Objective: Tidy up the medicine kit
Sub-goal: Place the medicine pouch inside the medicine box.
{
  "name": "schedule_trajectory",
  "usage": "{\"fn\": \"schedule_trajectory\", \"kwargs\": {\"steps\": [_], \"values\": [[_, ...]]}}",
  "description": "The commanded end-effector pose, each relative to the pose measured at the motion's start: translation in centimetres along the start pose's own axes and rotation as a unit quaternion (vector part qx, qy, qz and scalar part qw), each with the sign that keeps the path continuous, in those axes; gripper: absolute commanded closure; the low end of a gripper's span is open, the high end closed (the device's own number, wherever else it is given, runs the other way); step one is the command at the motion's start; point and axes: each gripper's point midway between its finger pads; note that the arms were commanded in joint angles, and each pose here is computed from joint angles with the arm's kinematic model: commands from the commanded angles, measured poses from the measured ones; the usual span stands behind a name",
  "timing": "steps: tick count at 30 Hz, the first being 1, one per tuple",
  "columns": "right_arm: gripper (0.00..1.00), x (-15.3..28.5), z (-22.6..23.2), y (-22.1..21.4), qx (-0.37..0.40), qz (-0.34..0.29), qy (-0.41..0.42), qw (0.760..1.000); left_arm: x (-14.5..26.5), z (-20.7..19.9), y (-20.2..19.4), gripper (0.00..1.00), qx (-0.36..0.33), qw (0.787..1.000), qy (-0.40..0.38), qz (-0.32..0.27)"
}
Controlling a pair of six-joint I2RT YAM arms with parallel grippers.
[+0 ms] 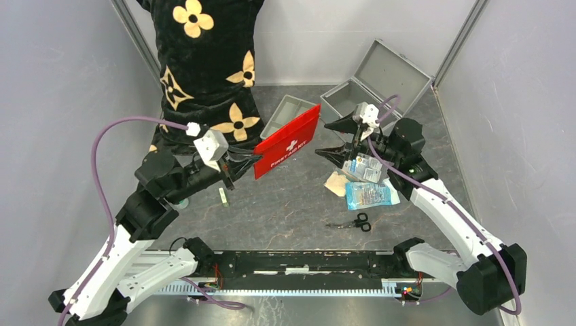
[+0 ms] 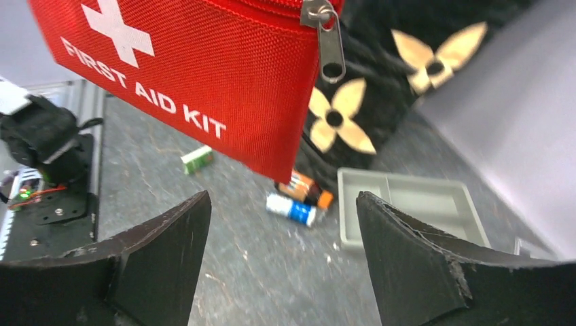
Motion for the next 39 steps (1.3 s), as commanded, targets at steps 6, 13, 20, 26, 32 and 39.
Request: {"fn": "schedule_trajectory", "kwargs": {"steps": [6,13,20,26,32,39], "values": [[0.16,1.8,7.3,9.0,0.079,-0.163,0.185,0.966,1.3,-4.1,5.1,0.98,-0.027,0.989,-0.121,-0.074],[0.41,2.7,9.4,9.3,0.042,-0.166,0.241,0.955,1.0,-3.7,4.7,0.98,-0.028,0.991,-0.111,-0.071],[0.96,1.2,7.1,7.9,-0.02,-0.139,0.203,0.969,0.2,-2.1,4.3,0.95,-0.014,0.996,-0.065,-0.066],[1.0,-0.8,-2.3,6.4,-0.109,-0.102,-0.008,0.989,-0.5,3.9,1.0,0.08,0.059,0.991,0.117,-0.008],[1.0,2.2,-13.1,3.9,-0.202,-0.099,-0.266,0.937,-0.4,7.3,-3.5,0.0,0.09,0.967,0.227,0.07],[1.0,7.0,-21.8,-0.3,-0.281,-0.102,-0.45,0.842,-1.8,7.0,-7.8,0.0,0.123,0.957,0.23,0.123]]}}
Point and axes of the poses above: each gripper's point midway between its finger pads, its own x axis back along the fingers, its own z axis along the line the jaws close on, y = z × x, and after that the axes turned 6 degrees about -x, right-handed
